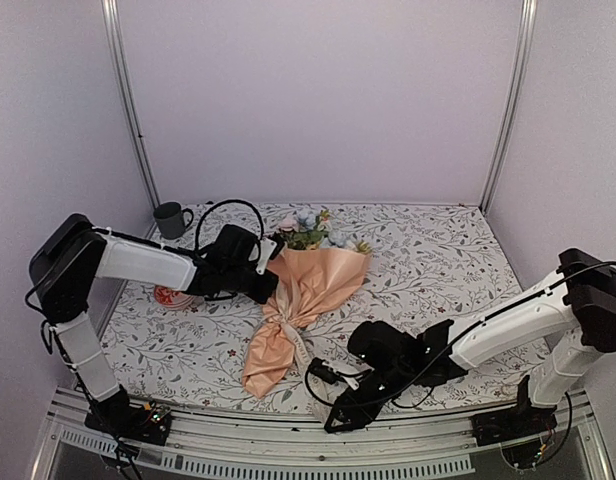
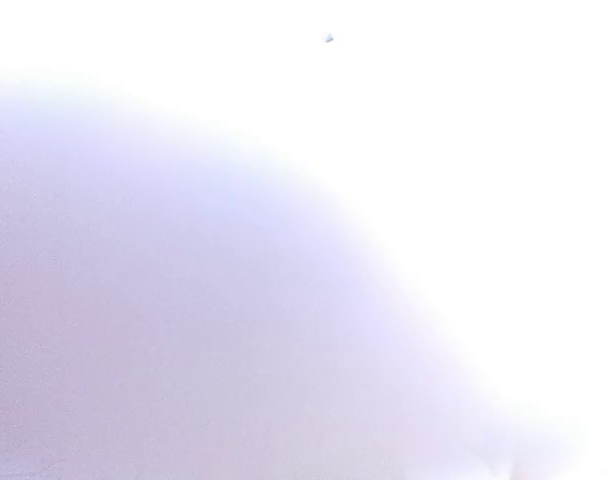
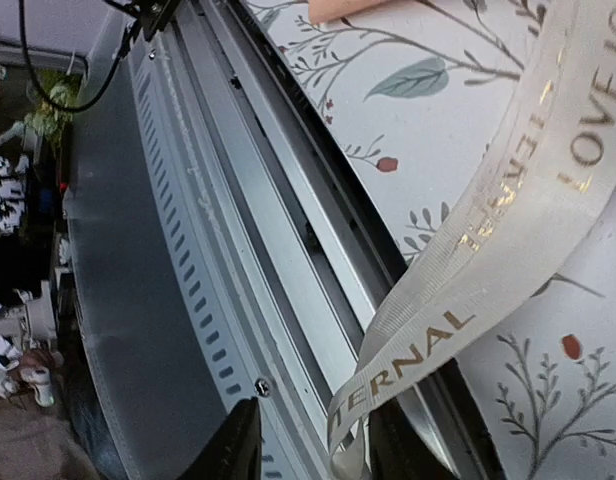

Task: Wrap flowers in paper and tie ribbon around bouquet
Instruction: Tie the half-tied ribbon around the folded bouquet, then adjust the folded bouquet at the center of the board.

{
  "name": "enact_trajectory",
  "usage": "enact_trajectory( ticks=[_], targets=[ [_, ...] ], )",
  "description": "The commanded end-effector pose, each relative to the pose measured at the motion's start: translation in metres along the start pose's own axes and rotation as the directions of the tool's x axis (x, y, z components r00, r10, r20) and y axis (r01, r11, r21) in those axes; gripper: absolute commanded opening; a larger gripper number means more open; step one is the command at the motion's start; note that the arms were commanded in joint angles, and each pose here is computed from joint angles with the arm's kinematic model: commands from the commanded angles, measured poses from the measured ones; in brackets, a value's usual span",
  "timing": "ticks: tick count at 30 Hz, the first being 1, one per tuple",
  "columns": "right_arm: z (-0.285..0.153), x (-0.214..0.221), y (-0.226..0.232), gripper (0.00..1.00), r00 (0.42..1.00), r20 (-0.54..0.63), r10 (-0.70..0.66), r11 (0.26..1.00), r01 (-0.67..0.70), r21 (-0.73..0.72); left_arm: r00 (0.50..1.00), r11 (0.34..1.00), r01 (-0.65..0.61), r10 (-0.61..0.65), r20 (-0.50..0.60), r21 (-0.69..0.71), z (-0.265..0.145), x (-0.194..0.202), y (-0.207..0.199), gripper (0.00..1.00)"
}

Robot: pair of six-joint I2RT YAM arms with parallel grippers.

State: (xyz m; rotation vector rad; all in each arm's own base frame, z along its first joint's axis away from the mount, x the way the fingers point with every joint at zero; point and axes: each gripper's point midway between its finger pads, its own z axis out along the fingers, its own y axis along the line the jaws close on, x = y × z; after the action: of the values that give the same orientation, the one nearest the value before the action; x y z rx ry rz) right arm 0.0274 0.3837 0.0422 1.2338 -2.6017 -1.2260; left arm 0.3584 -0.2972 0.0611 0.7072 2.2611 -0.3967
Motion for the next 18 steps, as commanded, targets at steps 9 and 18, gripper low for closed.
enact_trajectory(
  ticks=[9, 18],
  targets=[
    [-0.103, -0.123, -0.079, 0.62, 0.896, 0.426, 0.125, 0.960, -0.217, 0.175, 1.000, 0.998, 0.019, -0.019, -0.006, 0.057, -0.059, 0.047, -0.033, 0.00],
    [-0.110, -0.184, -0.151, 0.62, 0.799, 0.550, 0.245, 0.869, -0.432, 0.240, 0.988, 0.992, 0.100, -0.090, -0.129, 0.077, -0.069, 0.118, -0.035, 0.00]
  ],
)
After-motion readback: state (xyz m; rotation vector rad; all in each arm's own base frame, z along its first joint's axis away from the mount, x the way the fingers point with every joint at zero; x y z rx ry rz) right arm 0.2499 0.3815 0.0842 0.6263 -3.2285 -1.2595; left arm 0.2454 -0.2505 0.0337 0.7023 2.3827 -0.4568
